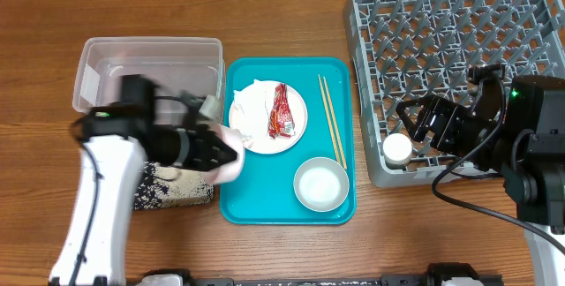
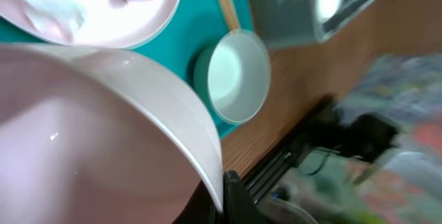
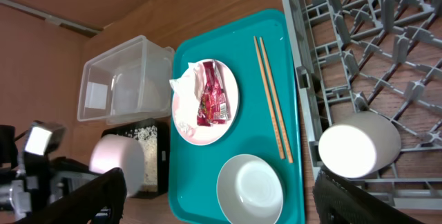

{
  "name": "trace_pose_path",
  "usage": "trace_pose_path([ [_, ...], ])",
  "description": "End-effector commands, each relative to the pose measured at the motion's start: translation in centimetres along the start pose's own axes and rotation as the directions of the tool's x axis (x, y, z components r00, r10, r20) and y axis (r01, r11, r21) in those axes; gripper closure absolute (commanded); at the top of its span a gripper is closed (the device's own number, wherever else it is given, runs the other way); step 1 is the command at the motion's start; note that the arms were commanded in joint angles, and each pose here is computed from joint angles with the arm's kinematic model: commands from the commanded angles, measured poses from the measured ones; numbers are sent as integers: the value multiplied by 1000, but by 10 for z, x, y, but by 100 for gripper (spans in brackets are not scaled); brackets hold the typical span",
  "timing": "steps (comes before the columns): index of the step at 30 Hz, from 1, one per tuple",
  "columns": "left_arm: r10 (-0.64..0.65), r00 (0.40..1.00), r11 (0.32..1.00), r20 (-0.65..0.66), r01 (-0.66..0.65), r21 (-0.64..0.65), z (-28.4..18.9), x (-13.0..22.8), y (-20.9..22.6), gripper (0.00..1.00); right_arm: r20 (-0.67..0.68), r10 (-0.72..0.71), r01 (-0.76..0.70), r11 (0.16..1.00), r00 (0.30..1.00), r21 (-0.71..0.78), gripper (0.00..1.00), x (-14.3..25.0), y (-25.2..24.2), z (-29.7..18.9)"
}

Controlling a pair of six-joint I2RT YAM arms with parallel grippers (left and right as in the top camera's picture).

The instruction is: Sort waste into correct bins and load items into the dishwasher

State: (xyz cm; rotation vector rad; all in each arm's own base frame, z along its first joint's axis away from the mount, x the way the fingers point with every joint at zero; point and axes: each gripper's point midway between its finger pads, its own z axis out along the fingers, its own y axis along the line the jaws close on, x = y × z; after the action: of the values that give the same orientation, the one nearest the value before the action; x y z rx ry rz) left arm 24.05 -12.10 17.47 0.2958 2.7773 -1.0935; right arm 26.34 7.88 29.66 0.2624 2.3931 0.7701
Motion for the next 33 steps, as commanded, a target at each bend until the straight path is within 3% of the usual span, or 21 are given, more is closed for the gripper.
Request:
trace_pose_path([
  [1, -184, 983, 920, -6, 170, -353, 18, 12, 15, 96, 23, -21, 22, 1000, 999, -13, 12, -5, 6, -6],
  [8, -120, 993, 731, 1, 88, -677, 78, 27, 18, 95, 24, -21, 22, 1000, 999, -13, 12, -5, 5, -6],
  [16, -132, 989, 725, -69, 49, -687, 124, 30, 24, 94, 23, -21, 22, 1000, 1000, -13, 12, -5, 6, -6],
  [18, -136, 989, 725, -62, 56, -686, 123, 28, 24, 70, 23, -21, 22, 1000, 1000, -13, 12, -5, 6, -6],
  [19, -139, 989, 728, -58, 62, -683, 120, 26, 22, 38, 23, -21, 22, 1000, 1000, -13, 12, -5, 5, -6],
  [20, -142, 988, 729, -54, 67, -682, 116, 23, 20, 14, 23, -21, 22, 1000, 1000, -13, 12, -5, 5, -6],
  [21, -146, 988, 729, -50, 73, -681, 110, 20, 17, 8, 23, -22, 22, 1000, 999, -13, 12, -5, 5, -6],
  [26, -78, 997, 755, 30, 78, -652, 79, -24, -5, 0, 23, -21, 22, 1000, 1000, -13, 12, -5, 5, -6],
  [30, 71, 990, 801, 124, 17, -599, 77, -72, -18, 13, 23, -21, 21, 1000, 1000, -12, 12, -5, 5, -6],
  [33, 135, 975, 787, 176, 2, -617, 84, -98, -11, 20, 23, -21, 21, 1000, 1000, -12, 12, -5, 5, -6],
])
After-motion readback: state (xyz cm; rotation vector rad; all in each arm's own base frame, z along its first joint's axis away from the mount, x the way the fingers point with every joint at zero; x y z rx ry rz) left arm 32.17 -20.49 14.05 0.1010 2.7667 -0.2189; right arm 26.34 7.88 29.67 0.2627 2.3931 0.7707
